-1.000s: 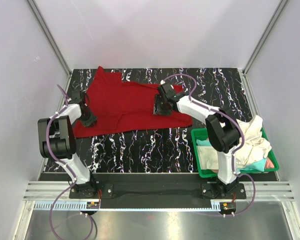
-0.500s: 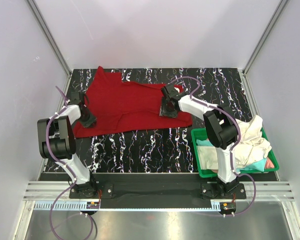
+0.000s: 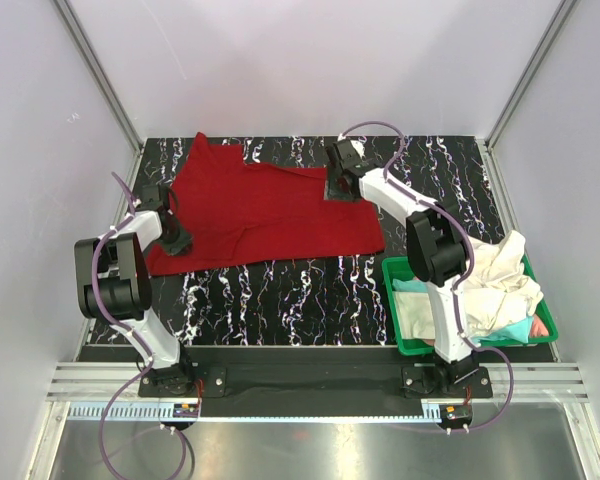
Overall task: Fold and stack the t-shirts
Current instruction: Fold the tshirt
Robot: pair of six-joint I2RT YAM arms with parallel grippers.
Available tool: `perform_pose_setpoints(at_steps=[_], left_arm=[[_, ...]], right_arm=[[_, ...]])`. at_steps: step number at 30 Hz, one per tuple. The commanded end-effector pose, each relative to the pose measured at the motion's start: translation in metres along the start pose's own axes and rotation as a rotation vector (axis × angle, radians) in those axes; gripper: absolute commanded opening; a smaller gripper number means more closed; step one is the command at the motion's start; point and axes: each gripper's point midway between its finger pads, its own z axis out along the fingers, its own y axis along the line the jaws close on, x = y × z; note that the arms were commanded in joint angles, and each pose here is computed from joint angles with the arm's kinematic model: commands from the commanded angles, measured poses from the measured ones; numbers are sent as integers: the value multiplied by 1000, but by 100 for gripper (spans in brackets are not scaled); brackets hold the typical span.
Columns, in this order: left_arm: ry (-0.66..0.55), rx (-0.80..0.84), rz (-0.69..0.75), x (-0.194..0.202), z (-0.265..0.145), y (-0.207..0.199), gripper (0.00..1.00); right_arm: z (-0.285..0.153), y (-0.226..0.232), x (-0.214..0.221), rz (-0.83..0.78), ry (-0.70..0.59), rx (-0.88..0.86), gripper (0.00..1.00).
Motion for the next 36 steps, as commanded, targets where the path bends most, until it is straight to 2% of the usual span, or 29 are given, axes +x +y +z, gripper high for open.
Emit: perform_pose_setpoints(at_steps=[1, 8, 12, 13, 14, 18, 19, 25, 30, 34, 36], left_arm=[[29, -70, 28, 14, 2, 20, 20], [8, -46, 5, 9, -12, 14, 21], [13, -66, 6, 7, -12, 17, 21], [23, -73, 5, 9, -12, 18, 20], [22, -75, 5, 9, -12, 19, 20], [22, -93, 1, 8, -9, 23, 20], [32, -98, 3, 10, -8, 24, 20], [41, -140, 28, 16, -3, 39, 19], [-5, -147, 83, 13, -20, 45, 20], [-74, -129, 88, 2, -48, 43, 26], [-103, -116, 73, -2, -64, 40, 33]], right_arm=[[-35, -2, -30, -20, -66, -3, 56], [-59, -29, 18, -31, 23, 4, 56], [-59, -56, 42, 0, 60, 40, 51], [-57, -69, 52, 21, 82, 58, 49], [-56, -70, 57, 26, 99, 43, 39], [-51, -84, 70, 14, 128, 69, 16], [-49, -88, 77, 14, 140, 79, 14], [-38, -118, 110, 50, 224, 124, 13], [-59, -135, 126, 64, 261, 163, 13], [-74, -138, 120, 58, 241, 167, 14], [-77, -136, 115, 52, 244, 158, 14]])
